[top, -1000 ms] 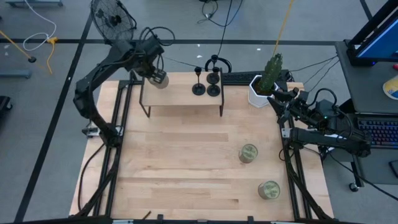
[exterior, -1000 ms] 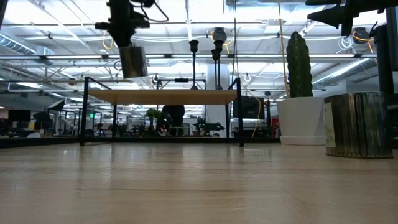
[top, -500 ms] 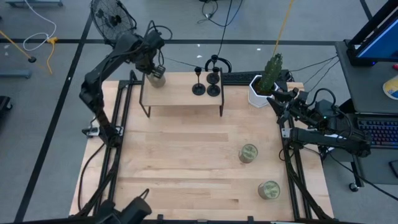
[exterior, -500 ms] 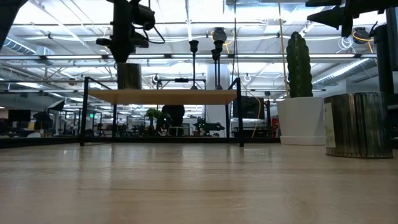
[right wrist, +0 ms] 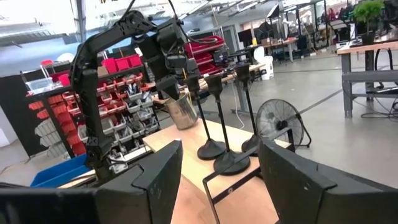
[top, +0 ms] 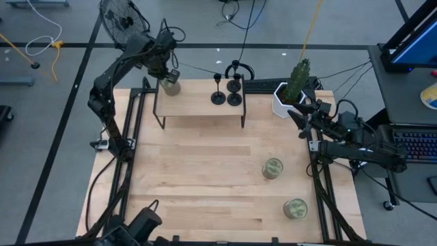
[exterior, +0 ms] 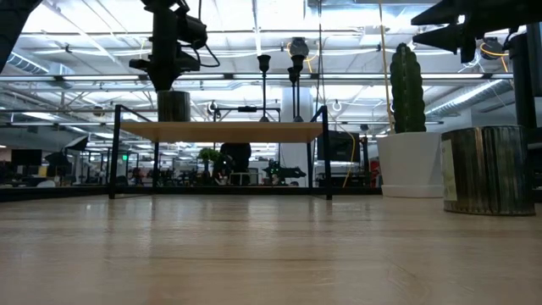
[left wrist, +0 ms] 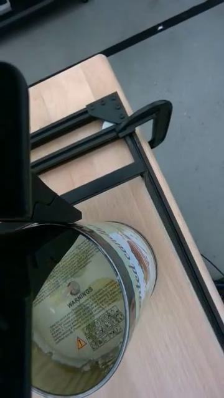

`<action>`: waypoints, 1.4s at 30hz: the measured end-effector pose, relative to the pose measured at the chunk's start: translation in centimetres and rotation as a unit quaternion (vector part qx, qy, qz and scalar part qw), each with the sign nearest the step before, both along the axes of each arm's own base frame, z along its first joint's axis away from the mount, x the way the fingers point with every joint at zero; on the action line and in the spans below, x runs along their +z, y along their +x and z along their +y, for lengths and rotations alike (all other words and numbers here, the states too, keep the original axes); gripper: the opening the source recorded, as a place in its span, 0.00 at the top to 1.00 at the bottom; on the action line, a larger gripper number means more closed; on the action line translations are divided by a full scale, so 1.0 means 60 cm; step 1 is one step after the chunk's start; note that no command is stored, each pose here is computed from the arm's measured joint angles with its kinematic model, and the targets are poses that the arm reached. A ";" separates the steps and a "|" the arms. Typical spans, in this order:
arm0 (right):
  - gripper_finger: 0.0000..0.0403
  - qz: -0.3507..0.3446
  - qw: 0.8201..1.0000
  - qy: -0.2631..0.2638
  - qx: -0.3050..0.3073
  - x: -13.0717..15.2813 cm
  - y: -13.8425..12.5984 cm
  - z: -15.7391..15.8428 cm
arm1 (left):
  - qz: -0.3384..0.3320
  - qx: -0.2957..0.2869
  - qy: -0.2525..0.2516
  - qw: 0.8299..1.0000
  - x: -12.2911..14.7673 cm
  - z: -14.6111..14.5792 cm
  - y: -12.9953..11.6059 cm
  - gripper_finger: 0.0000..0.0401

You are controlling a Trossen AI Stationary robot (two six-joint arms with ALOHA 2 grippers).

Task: Pick & Place candle stick holders
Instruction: Put the left scented candle on the shelf

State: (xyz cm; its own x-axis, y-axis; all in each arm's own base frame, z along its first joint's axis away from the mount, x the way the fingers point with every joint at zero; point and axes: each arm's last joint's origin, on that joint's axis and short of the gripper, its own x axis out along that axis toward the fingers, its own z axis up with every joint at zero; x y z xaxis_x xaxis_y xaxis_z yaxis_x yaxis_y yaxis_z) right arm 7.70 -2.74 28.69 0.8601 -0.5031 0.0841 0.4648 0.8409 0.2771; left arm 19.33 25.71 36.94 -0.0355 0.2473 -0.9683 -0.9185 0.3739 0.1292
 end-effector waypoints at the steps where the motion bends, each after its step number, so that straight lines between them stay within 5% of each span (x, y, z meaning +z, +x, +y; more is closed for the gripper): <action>1: 0.48 -0.001 1.000 0.000 0.000 0.000 0.000 0.000 | 0.000 0.000 0.000 1.000 0.000 0.000 0.000 1.00; 42: 0.48 0.026 0.999 -0.021 -0.030 -0.004 -0.001 -0.002 | -0.004 -0.016 -0.037 0.999 -0.027 0.021 0.012 1.00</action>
State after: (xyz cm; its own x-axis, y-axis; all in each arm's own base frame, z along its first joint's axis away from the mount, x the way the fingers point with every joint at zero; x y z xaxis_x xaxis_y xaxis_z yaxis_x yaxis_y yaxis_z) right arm 7.63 -2.88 28.47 0.8327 -0.5503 0.0617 0.5272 0.8219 0.2159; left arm 20.07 26.99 35.32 -0.0217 0.1761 -0.9841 -0.9064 0.4119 0.0937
